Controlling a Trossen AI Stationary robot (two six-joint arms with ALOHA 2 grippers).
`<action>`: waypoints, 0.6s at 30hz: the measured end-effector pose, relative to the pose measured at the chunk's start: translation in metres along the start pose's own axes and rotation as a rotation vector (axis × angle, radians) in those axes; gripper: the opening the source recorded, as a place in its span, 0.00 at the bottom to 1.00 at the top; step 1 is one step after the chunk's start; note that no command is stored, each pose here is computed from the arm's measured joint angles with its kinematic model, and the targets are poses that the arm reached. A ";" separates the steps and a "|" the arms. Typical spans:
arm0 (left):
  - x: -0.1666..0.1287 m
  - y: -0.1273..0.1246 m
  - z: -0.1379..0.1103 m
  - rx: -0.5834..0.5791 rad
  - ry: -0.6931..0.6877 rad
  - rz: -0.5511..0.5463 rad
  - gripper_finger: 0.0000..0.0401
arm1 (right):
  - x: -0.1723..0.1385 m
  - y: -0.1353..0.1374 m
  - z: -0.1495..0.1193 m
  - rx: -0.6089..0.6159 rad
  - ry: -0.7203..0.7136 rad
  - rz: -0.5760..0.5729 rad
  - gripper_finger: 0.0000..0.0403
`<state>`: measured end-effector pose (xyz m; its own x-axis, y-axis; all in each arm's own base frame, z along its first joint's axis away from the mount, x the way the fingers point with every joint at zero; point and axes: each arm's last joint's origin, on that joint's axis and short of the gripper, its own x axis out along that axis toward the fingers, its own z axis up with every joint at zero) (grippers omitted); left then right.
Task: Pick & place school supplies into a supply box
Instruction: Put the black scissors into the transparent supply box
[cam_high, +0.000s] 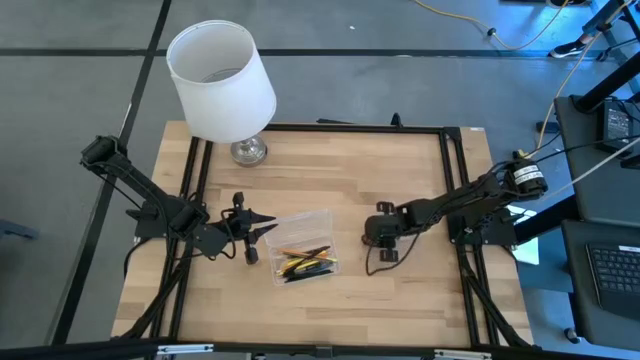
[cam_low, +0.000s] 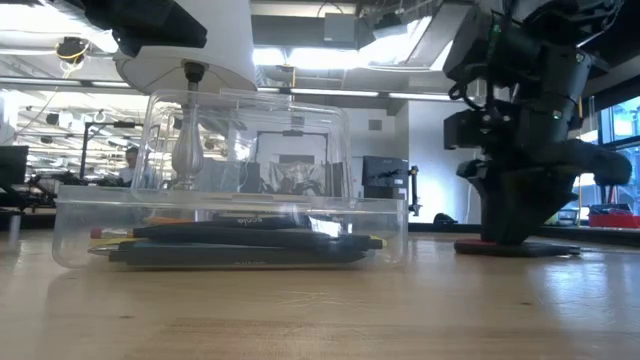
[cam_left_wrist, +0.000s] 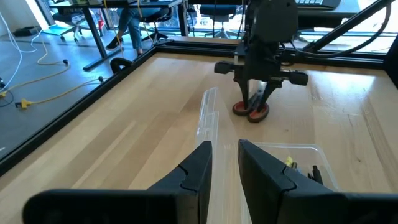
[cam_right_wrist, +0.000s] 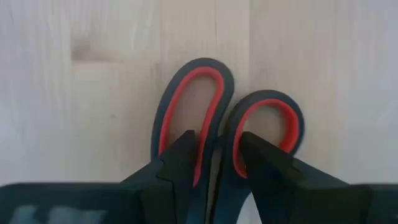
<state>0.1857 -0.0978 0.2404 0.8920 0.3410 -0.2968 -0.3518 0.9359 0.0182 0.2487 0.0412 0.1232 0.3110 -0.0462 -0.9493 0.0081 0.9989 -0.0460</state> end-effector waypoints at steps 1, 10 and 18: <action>0.000 0.000 0.000 0.000 0.000 0.000 0.18 | 0.000 0.001 0.000 -0.043 -0.004 -0.013 0.34; 0.000 0.000 0.000 0.000 0.000 0.001 0.18 | -0.001 0.007 0.001 -0.172 -0.032 -0.052 0.34; 0.000 0.000 0.000 0.000 0.000 0.001 0.18 | -0.001 0.008 0.003 -0.167 -0.051 -0.055 0.33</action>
<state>0.1857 -0.0977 0.2403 0.8917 0.3420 -0.2966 -0.3525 0.9356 0.0189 0.2509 0.0488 0.1245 0.3624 -0.0961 -0.9271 -0.1302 0.9797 -0.1524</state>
